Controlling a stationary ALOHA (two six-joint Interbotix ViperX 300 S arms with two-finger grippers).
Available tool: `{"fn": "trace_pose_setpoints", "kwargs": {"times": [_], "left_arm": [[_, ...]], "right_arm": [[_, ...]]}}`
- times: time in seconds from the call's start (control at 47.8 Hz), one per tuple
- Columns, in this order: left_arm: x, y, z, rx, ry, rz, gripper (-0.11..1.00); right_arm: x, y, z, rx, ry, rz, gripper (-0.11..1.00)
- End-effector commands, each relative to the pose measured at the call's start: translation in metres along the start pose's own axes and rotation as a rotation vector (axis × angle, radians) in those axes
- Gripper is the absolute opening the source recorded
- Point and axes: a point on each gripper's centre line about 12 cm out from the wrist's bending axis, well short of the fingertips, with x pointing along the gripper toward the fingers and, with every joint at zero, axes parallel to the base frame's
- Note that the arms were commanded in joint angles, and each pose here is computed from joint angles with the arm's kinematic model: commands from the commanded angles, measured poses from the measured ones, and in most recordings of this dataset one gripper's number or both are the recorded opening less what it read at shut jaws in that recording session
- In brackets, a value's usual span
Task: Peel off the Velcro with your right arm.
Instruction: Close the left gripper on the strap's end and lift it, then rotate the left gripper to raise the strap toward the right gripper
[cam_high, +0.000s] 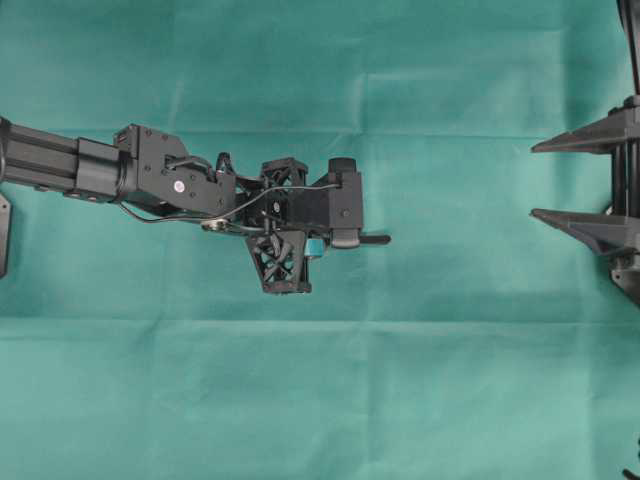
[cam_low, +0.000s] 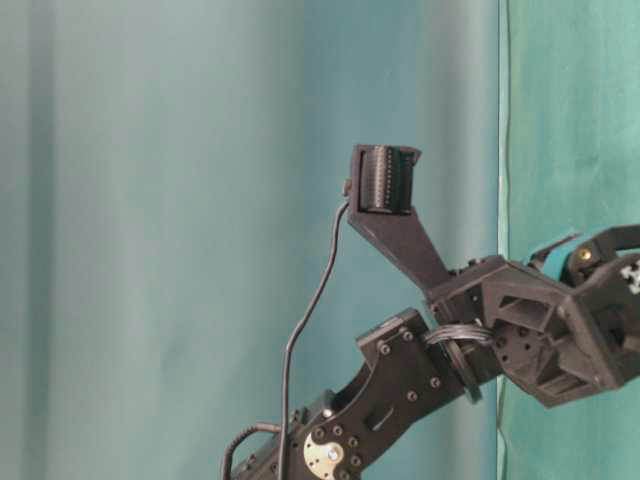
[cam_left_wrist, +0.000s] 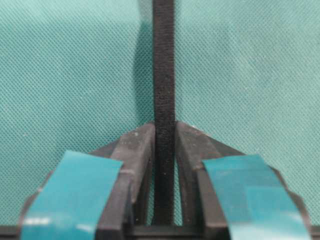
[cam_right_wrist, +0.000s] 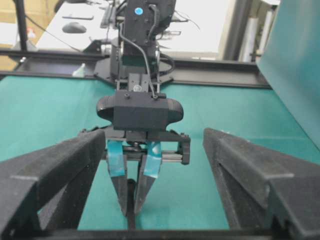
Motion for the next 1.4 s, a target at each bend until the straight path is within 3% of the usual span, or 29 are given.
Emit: {"fn": "trace_pose_setpoints", "kwargs": {"times": [0.0,0.209,0.502,0.774,1.045,1.254,1.38], "left_arm": [[-0.013,0.001,0.014,-0.005,-0.034,0.001,0.10],[-0.027,0.001,0.016,-0.004,-0.020,0.000,0.10],[-0.065,-0.003,0.034,-0.005,-0.112,-0.006,0.10],[-0.110,-0.010,0.052,0.004,-0.227,-0.019,0.10],[-0.141,-0.019,0.059,-0.017,-0.296,-0.041,0.10],[-0.163,-0.025,0.065,-0.012,-0.349,-0.056,0.10],[-0.171,-0.025,0.065,-0.037,-0.381,-0.062,0.10]], "right_arm": [[0.001,0.001,0.005,-0.001,-0.020,0.002,0.54],[-0.001,0.000,0.005,-0.002,-0.026,0.001,0.54],[0.000,0.000,0.007,-0.005,-0.031,0.002,0.54],[0.004,0.005,0.022,-0.085,-0.065,0.032,0.54],[0.011,0.010,0.044,-0.163,-0.107,0.056,0.54],[0.017,0.011,0.051,-0.181,-0.109,0.061,0.54],[0.023,0.012,0.051,-0.192,-0.095,0.064,0.54]]}}
